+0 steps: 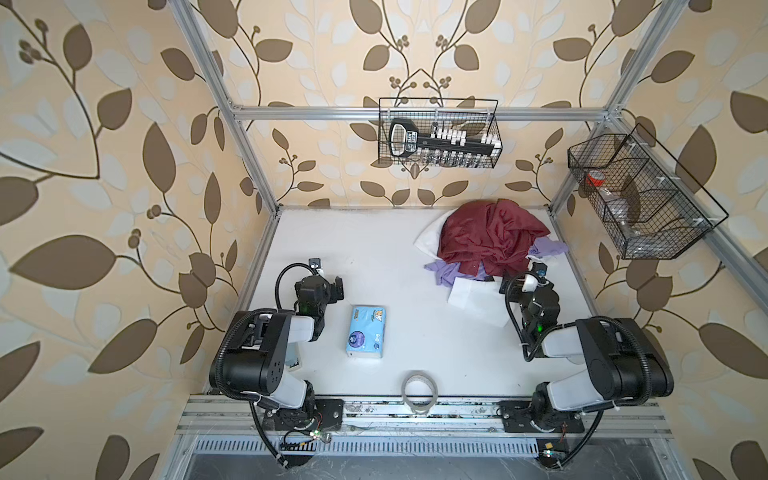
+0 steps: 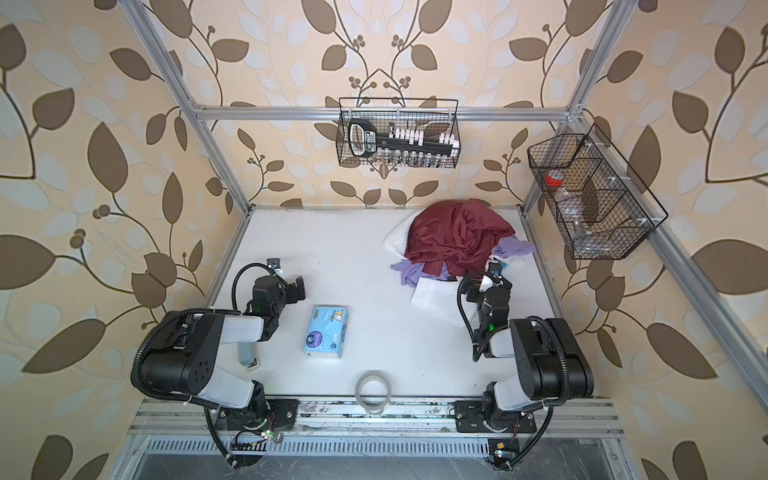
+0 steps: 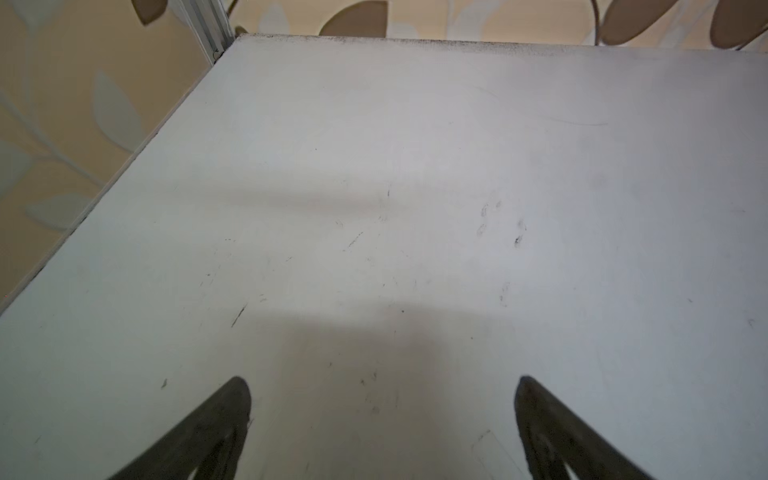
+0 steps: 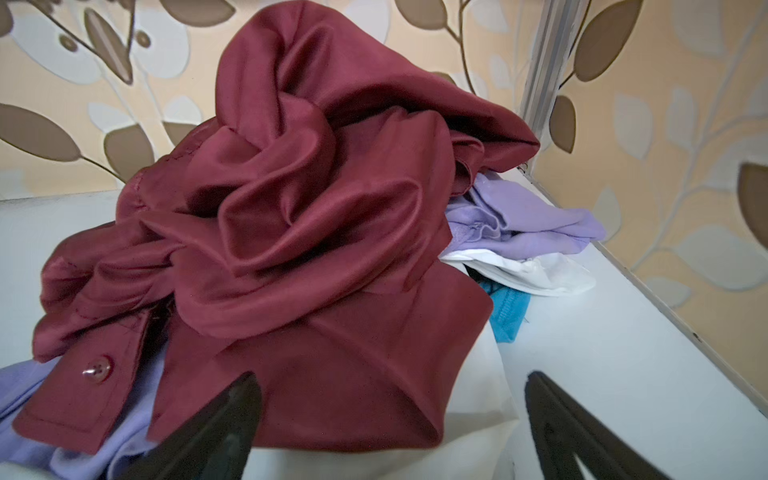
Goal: Pick out a specific cloth from the pile
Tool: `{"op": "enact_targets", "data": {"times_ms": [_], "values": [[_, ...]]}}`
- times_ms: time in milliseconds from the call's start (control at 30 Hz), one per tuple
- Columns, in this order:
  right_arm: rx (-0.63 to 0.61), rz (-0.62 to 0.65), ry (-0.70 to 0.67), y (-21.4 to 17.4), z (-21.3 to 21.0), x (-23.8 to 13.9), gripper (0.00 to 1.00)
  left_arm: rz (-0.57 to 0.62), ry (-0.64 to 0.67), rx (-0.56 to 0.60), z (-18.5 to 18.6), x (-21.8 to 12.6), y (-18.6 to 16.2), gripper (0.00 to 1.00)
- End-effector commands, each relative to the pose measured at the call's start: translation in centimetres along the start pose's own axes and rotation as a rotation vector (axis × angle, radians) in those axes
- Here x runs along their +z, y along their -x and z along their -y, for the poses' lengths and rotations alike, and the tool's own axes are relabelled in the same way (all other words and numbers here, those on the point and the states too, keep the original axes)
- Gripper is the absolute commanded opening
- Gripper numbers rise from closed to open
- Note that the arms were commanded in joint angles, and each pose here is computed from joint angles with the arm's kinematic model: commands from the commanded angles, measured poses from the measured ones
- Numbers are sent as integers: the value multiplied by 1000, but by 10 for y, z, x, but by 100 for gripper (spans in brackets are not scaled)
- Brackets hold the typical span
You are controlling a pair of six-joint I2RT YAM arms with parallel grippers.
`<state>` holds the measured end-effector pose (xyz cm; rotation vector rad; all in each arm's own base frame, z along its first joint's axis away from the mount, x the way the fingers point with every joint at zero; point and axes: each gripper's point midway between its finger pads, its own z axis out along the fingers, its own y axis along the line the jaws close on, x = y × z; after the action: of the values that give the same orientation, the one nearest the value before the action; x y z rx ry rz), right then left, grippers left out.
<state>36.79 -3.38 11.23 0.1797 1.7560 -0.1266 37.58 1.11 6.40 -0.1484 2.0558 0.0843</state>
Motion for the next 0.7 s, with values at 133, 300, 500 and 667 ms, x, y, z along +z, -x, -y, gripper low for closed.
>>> {"op": "enact_targets", "data": {"times_ms": [133,300,500,667], "values": [[15,18,9,4,-2,-2,100,37,-10,-21,1,1,14,99],[14,18,12,4,-2,-1,100,38,-11,-21,1,1,14,99],[15,16,12,4,-2,-1,99,39,-10,-22,1,1,15,99],[15,17,11,5,-2,-1,100,37,-11,-21,1,1,14,99]]}}
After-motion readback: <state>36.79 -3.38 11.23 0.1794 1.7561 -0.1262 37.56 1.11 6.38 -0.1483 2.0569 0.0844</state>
